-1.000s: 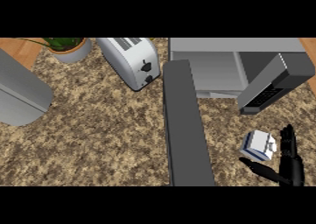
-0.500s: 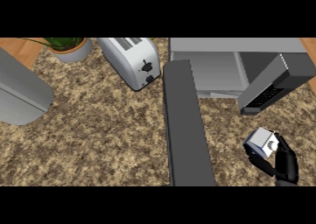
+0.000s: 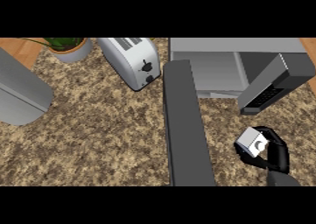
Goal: Pick up the milk, place it into the microwave and close the microwave
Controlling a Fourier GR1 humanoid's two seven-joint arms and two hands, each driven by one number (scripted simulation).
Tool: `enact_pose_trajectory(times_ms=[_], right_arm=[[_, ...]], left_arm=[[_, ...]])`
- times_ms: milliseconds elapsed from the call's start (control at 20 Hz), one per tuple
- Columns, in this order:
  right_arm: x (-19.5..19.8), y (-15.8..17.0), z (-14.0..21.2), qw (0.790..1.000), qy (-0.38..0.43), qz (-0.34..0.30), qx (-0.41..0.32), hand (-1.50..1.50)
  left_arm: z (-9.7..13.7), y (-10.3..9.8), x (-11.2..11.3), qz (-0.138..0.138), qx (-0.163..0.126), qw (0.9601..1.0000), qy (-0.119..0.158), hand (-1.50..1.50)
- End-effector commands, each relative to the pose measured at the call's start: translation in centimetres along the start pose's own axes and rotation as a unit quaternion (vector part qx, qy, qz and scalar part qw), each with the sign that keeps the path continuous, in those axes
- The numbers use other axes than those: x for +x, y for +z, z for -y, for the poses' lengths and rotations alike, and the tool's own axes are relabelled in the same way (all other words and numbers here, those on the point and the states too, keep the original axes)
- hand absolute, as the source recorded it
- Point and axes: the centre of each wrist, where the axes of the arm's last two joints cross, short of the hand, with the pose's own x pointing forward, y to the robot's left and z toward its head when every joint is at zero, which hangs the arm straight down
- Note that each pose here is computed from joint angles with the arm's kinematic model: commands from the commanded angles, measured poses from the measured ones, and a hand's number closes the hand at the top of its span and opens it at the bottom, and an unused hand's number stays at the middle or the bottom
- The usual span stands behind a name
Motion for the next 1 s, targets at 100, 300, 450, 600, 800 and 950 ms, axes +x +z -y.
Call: enact_pose_trajectory(times_ms=[100, 300, 450, 600, 800, 950], right_arm=[[-0.1, 0.0, -1.4, 0.993, -0.039, 0.067, 0.092, 1.50], [1.6, -4.6, -3.5, 0.981, -0.090, 0.067, 0.159, 1.50], [2.9, -6.0, -3.8, 0.973, -0.120, 0.083, 0.181, 1.50], [4.8, -6.9, -8.2, 0.965, -0.140, 0.077, 0.206, 1.50], [5.9, -7.4, -8.7, 0.970, -0.098, 0.103, 0.198, 1.50], [8.5, -8.0, -8.3, 0.974, -0.093, 0.105, 0.180, 1.50]], left_arm=[[0.8, -0.2, 0.6, 0.006, -0.011, 0.9999, 0.002, -1.50], [0.3, -0.1, 0.6, 0.005, -0.017, 0.9997, 0.014, -1.50], [0.1, -0.4, 0.0, 0.000, -0.003, 1.0000, 0.004, -1.50], [0.2, 0.2, 0.0, 0.002, 0.007, 1.0000, 0.004, -1.50], [-1.5, 0.7, 0.1, 0.003, 0.010, 0.9999, -0.003, -1.50], [-1.4, -0.3, 0.7, -0.006, 0.004, 1.0000, 0.002, -1.50]])
